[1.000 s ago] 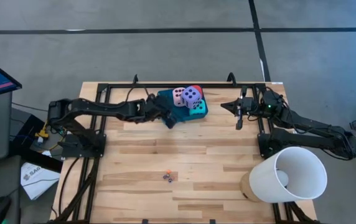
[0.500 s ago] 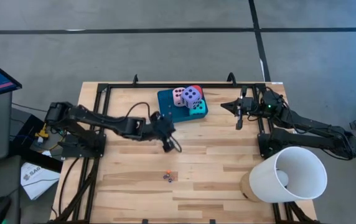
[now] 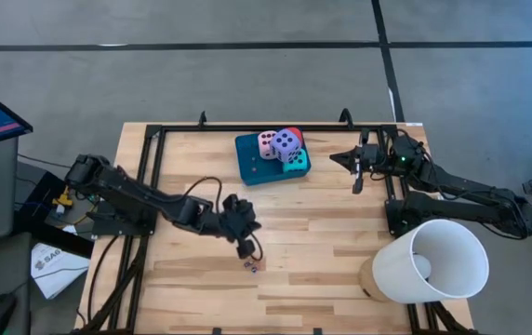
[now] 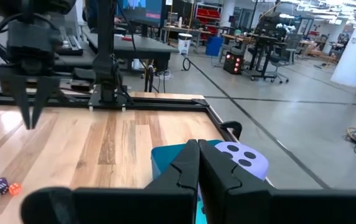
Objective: Pick & Place Dice
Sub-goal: Put the small orange dice into the blue bin
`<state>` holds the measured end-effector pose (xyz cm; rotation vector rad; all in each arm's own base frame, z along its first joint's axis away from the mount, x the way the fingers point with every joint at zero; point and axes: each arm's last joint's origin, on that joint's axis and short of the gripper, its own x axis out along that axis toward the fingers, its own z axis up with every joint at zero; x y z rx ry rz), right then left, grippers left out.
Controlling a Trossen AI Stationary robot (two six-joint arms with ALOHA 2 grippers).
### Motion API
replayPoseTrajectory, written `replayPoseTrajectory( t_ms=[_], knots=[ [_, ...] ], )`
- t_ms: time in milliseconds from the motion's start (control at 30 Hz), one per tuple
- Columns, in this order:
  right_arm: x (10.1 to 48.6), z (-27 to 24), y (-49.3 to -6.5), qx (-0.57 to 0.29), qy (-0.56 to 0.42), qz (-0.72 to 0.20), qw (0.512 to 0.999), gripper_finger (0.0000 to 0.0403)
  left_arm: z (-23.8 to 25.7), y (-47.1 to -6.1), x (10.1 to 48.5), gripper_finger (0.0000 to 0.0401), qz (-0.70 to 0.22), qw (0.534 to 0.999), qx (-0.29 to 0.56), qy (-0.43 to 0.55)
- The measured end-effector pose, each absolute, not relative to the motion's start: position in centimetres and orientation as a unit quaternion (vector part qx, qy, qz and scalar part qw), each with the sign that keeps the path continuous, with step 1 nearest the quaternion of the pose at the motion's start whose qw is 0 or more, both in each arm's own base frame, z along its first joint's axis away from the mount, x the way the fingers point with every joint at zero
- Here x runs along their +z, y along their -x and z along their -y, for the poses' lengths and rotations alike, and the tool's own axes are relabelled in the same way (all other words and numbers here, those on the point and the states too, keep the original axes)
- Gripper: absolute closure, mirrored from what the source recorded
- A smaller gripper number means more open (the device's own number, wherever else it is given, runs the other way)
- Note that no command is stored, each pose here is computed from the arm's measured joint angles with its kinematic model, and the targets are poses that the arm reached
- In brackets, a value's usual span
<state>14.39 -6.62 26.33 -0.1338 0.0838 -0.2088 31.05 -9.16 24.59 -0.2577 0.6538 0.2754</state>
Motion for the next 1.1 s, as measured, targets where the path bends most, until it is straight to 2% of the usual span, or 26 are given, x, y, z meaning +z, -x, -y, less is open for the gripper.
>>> replayPoseTrajectory(
  t_ms=[433, 667, 833, 1100],
  knots=[
    [26.3, 6.6, -14.4, -0.104, 0.051, -0.041, 0.992, 0.0403, 13.3, -29.5, 24.6, 0.0398, -0.324, 0.933, 0.082, 0.135],
    [26.3, 6.6, -14.4, -0.104, 0.051, -0.042, 0.992, 0.0403, 13.7, -29.4, 24.6, 0.0391, -0.323, 0.933, 0.077, 0.140],
    [26.3, 6.6, -14.4, -0.104, 0.051, -0.042, 0.992, 0.0403, 13.5, -29.5, 24.6, 0.0347, -0.323, 0.932, 0.081, 0.141],
    [26.3, 6.6, -14.4, -0.104, 0.051, -0.042, 0.992, 0.0403, 13.5, -29.5, 24.6, 0.0233, -0.323, 0.932, 0.081, 0.141]
  ],
)
